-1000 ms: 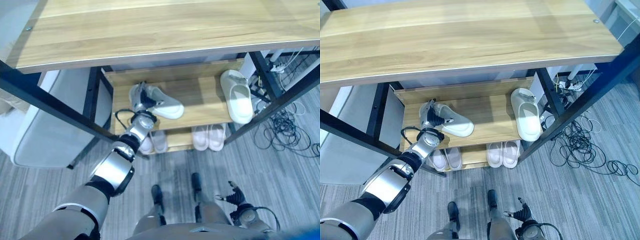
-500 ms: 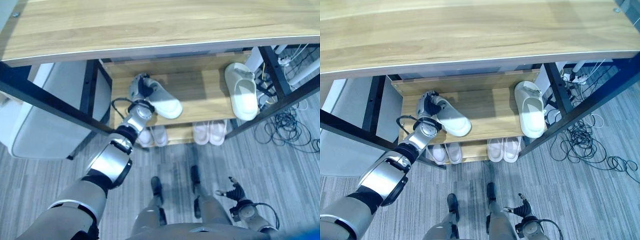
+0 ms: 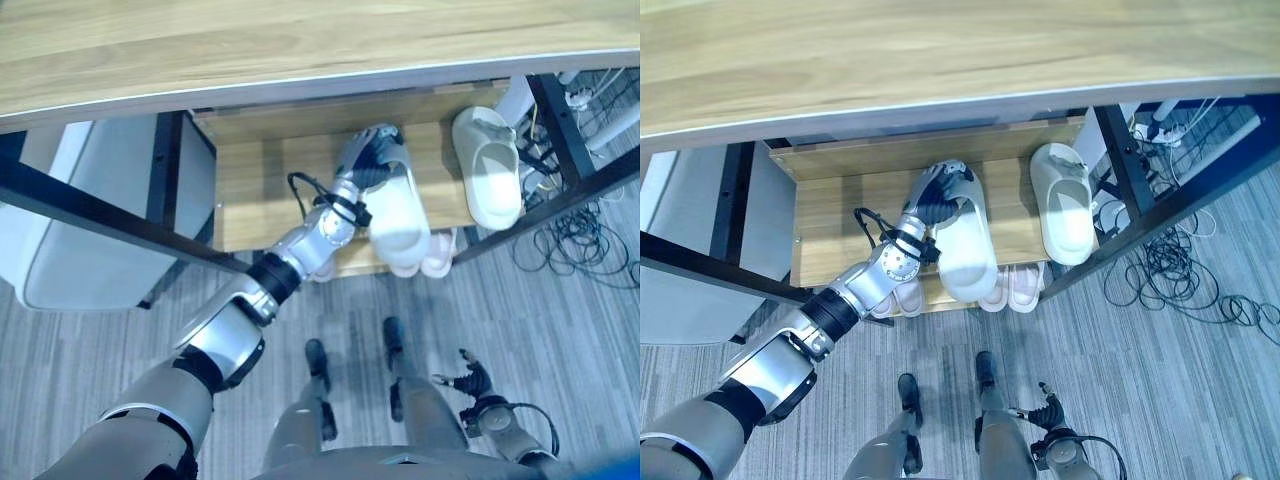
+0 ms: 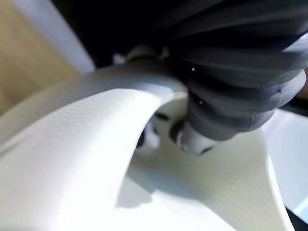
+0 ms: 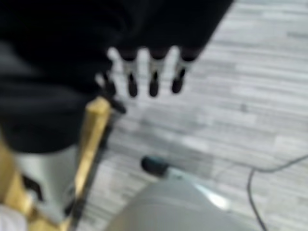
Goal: Arrange the slippers neatly on the shoe rack.
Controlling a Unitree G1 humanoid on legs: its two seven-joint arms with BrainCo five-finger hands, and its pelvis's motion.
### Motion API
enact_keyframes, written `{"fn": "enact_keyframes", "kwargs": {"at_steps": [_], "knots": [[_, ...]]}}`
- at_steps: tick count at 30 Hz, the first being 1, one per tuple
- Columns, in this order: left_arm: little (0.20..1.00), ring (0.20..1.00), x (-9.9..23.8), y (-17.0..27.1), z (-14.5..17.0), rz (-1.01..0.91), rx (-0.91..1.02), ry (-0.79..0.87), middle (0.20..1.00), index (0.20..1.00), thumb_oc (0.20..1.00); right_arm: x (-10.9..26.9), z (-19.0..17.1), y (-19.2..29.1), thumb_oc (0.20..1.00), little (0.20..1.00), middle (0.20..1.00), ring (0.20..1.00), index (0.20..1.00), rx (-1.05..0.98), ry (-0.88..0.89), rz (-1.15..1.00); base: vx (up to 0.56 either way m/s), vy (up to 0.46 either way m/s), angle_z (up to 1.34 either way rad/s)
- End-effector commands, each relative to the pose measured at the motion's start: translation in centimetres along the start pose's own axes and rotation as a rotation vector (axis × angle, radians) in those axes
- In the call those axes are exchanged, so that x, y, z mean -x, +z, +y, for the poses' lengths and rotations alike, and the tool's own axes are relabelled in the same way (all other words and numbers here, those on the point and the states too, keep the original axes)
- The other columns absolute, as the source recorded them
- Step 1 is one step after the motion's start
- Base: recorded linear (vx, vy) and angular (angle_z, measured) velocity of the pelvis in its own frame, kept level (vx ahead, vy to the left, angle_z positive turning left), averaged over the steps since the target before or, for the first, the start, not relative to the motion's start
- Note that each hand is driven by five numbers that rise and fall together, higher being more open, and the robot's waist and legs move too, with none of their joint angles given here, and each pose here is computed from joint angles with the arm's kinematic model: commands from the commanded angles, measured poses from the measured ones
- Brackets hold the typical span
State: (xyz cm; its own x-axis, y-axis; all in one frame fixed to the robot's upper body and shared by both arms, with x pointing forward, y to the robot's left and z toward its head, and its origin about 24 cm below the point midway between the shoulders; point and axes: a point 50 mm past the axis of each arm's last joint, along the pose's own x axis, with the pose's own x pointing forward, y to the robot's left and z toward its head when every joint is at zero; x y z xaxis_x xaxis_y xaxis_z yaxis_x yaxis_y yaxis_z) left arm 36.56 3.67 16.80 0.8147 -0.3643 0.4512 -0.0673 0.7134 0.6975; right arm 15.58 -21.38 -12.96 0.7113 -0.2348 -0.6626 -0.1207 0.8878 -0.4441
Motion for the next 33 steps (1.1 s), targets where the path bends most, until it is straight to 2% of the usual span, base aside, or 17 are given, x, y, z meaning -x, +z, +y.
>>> {"fn": "enact_keyframes", "kwargs": {"at_steps": [1, 12, 16, 26, 33], "knots": [[0.2, 0.2, -3.1, 2.1, 3.4, -0.107, -0.066, 0.115, 0.2, 0.2, 0.2, -1.1, -2.8, 2.1, 1.0, 1.0, 1.0, 1.0, 1.0, 0.044, -0.067, -0.091, 0.0, 0.003, -0.08], [0.2, 0.2, -6.8, 4.2, 7.2, -0.131, -0.227, 0.214, 0.2, 0.2, 0.2, -1.3, -3.3, 2.1, 1.0, 1.0, 1.0, 1.0, 1.0, 0.034, -0.095, -0.087, 0.0, -0.018, -0.07], [0.2, 0.2, -7.5, 4.8, 8.4, -0.126, -0.23, 0.252, 0.2, 0.2, 0.2, -1.3, -3.2, 2.4, 1.0, 1.0, 1.0, 1.0, 1.0, 0.032, -0.098, -0.098, 0.0, -0.024, -0.13], [0.2, 0.2, -7.6, 4.7, 6.6, -0.078, -0.18, 0.222, 0.2, 0.2, 0.2, -1.5, -3.0, 2.9, 1.0, 1.0, 1.0, 1.0, 1.0, 0.036, -0.096, -0.114, 0.0, -0.015, -0.05], [0.2, 0.2, -8.0, 5.1, 6.7, -0.055, -0.119, 0.256, 0.2, 0.2, 0.2, -1.8, -3.6, 3.6, 1.0, 1.0, 1.0, 1.0, 1.0, 0.023, -0.118, -0.125, 0.01, -0.013, -0.02]]}}
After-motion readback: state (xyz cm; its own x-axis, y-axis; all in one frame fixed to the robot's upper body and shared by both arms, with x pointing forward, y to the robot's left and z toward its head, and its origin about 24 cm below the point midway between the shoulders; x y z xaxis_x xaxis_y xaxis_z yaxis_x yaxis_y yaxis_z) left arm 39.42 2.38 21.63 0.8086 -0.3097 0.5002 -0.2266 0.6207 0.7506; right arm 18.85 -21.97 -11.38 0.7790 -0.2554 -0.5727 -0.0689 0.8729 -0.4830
